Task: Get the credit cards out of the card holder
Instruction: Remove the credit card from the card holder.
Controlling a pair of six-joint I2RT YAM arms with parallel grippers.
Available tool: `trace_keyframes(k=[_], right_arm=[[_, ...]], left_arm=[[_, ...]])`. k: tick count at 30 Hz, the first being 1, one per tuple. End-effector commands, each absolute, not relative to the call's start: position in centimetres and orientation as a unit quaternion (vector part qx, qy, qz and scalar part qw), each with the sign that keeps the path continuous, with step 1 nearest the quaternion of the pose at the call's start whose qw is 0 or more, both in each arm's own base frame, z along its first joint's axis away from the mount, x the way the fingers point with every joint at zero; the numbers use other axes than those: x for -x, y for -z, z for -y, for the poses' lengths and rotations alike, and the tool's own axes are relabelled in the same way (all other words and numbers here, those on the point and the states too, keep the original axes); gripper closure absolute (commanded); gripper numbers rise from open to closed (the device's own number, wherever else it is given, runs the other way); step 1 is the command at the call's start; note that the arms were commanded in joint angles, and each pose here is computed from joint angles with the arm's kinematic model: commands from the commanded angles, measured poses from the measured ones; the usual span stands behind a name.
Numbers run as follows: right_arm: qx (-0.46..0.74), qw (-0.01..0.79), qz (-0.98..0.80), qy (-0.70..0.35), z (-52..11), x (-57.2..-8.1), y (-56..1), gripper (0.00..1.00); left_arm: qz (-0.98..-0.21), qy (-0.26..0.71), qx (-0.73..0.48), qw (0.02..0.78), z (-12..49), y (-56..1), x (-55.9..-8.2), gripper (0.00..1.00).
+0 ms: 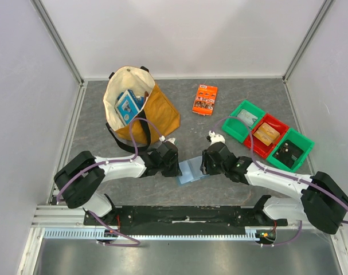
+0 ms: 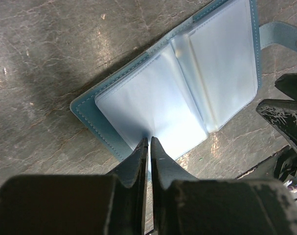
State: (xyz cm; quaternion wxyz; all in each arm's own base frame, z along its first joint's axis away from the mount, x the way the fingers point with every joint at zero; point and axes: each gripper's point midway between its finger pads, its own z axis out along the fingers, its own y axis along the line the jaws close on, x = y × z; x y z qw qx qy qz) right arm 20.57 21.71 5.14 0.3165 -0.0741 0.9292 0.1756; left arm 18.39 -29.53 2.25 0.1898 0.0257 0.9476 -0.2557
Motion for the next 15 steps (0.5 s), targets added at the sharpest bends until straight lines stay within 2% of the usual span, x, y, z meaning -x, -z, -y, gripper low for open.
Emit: trace_keyframes(k=[1,15], right_arm=[[0.072,0.322,-0.931,-0.156,-21.5,-21.2,-5.3,0.55],[0.082,0.291,-0.937,-0.177,-22.6,-20.4,-3.5,0.58]], left_arm=[[-0.948,0.254,-0.032,0.19,29.3,-2.0,-18.1,0.89],[-0.948,0.254,-0.034,0.189,29.4,-2.0,-18.1,0.89]])
